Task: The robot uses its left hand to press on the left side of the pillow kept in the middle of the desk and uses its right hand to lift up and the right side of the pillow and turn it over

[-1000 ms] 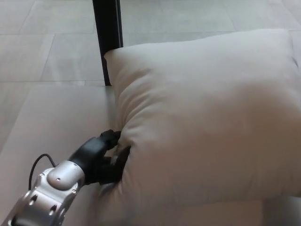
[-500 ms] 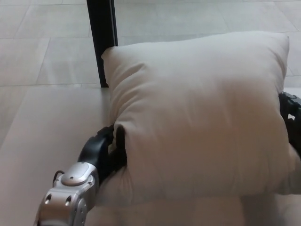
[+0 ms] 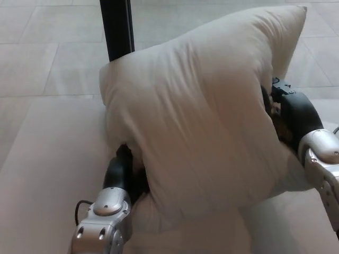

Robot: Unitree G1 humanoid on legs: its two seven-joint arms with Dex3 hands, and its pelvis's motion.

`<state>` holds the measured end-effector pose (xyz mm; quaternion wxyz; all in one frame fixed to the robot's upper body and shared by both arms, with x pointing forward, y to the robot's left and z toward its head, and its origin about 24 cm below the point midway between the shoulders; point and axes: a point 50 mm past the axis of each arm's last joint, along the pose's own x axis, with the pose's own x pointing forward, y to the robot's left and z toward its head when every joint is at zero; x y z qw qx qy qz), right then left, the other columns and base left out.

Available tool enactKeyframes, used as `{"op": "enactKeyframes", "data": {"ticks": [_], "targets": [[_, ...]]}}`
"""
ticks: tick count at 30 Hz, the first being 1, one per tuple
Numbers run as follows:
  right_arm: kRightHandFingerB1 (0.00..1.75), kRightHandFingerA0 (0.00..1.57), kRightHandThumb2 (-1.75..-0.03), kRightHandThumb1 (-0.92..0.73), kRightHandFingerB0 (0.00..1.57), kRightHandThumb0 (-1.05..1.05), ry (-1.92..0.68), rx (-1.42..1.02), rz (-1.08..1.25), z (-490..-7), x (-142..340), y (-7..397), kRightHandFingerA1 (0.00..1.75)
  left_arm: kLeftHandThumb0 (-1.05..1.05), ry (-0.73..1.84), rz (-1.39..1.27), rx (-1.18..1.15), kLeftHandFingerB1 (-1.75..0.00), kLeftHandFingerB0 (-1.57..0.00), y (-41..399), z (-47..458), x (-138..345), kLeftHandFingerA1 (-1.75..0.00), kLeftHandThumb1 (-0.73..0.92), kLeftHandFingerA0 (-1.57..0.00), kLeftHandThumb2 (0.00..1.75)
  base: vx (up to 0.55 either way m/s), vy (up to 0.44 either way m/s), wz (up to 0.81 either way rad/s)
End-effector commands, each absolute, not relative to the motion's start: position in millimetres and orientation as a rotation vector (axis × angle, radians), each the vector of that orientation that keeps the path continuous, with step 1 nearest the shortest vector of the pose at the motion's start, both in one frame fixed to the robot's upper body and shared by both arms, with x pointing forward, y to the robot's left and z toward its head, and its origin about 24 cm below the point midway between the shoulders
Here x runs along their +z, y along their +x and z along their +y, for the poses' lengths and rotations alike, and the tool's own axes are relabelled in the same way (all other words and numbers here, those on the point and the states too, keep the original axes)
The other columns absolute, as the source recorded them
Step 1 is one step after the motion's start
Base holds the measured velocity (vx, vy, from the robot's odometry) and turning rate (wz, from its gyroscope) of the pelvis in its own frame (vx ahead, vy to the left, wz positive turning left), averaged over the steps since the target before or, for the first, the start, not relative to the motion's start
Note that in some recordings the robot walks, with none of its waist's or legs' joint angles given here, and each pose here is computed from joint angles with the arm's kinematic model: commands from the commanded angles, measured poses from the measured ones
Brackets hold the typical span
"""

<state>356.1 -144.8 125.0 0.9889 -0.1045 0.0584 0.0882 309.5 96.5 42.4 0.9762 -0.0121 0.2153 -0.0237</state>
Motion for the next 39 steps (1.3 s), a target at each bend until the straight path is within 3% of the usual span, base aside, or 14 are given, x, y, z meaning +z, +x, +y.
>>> {"op": "enactKeyframes", "data": {"ticks": [1,2,4,9,14,15,19,22,23,24,25,27,37,39], "targets": [[0.48,0.45,-1.04,-0.65,0.17,-0.96,-0.311,0.644,0.169,-30,99,329,1.01,-0.73,0.134,0.555,-0.368,0.00,0.00,281,18,10,-0.76,0.92,-0.26,0.76,0.00,0.000,0.00],[0.42,0.48,-0.67,-0.78,0.25,-0.94,-0.332,0.672,0.173,-23,93,325,1.64,-0.83,0.128,0.551,-0.370,0.00,0.00,280,17,11,-0.59,0.77,-0.07,0.97,0.00,0.000,0.00],[0.47,0.34,-0.83,-0.64,0.25,-0.98,-0.372,0.710,0.180,-15,82,320,0.75,-0.90,0.182,0.551,-0.375,-0.17,0.00,277,15,12,-0.33,0.81,0.00,1.15,0.00,0.000,0.00],[0.46,0.33,-0.66,-0.82,0.22,-0.99,-0.470,0.753,0.237,-1,52,304,1.23,-0.73,0.512,0.447,-0.508,-0.33,-0.08,261,3,1,-0.39,0.85,0.00,1.18,0.00,0.000,0.00],[0.54,0.30,-1.07,-0.64,0.17,-0.96,-0.517,0.863,0.286,19,25,276,0.67,-1.00,0.063,0.589,-0.467,0.00,0.00,236,-23,-16,-0.70,0.79,-0.36,1.09,0.00,0.000,0.00],[0.46,0.35,-0.65,-0.82,0.22,-0.95,-0.524,0.908,0.308,28,15,264,0.71,-1.01,-0.014,0.639,-0.451,0.00,0.00,229,-32,-19,-0.68,0.79,-0.34,1.09,0.00,0.000,0.00],[0.52,0.31,-0.65,-0.83,0.19,-0.99,-0.531,0.955,0.311,34,4,250,0.84,-0.83,-0.044,0.632,-0.453,0.00,0.00,220,-37,-27,-0.77,0.83,-0.28,0.65,0.00,0.000,0.00],[0.50,0.33,-0.64,-0.82,0.21,-0.97,-0.550,0.990,0.326,35,-1,245,0.76,-0.91,-0.061,0.606,-0.454,-0.11,0.00,216,-37,-32,-0.68,0.70,-0.25,1.06,0.00,0.000,0.00],[0.56,0.31,-1.05,-0.61,0.18,-0.93,-0.546,0.990,0.332,35,-3,243,0.71,-0.83,-0.064,0.609,-0.447,0.00,0.00,215,-37,-33,-0.74,0.83,-0.27,0.65,0.00,0.000,0.00],[0.53,0.26,-0.64,-0.80,0.19,-0.95,-0.541,0.997,0.345,36,-6,239,0.79,-0.97,-0.057,0.608,-0.441,-0.05,0.00,212,-37,-34,-0.75,0.75,-0.34,1.06,0.00,0.000,0.00],[0.54,0.25,-0.64,-0.80,0.19,-0.92,-0.534,1.003,0.354,36,-6,237,0.79,-0.83,-0.053,0.606,-0.440,0.00,0.00,211,-36,-35,-0.78,0.82,-0.31,0.65,0.00,0.000,0.00],[0.58,0.31,-1.06,-0.62,0.18,-0.93,-0.533,1.023,0.354,36,-5,234,0.72,-0.93,-0.055,0.594,-0.449,-0.05,0.00,209,-38,-36,-0.68,0.72,-0.32,1.05,0.00,0.000,0.00],[0.53,0.32,-0.65,-0.80,0.22,-0.96,-0.638,1.094,0.281,40,-7,229,0.75,-0.75,0.012,0.583,-0.441,0.00,0.00,208,-36,-40,-0.61,0.67,-0.24,0.92,0.00,0.000,0.00],[0.55,0.26,-1.05,-0.61,0.16,-0.92,-0.730,1.133,0.268,39,-8,227,0.69,-0.78,0.052,0.557,-0.473,0.00,0.00,206,-37,-41,-0.62,0.68,-0.29,0.94,0.00,0.000,0.00]]}}
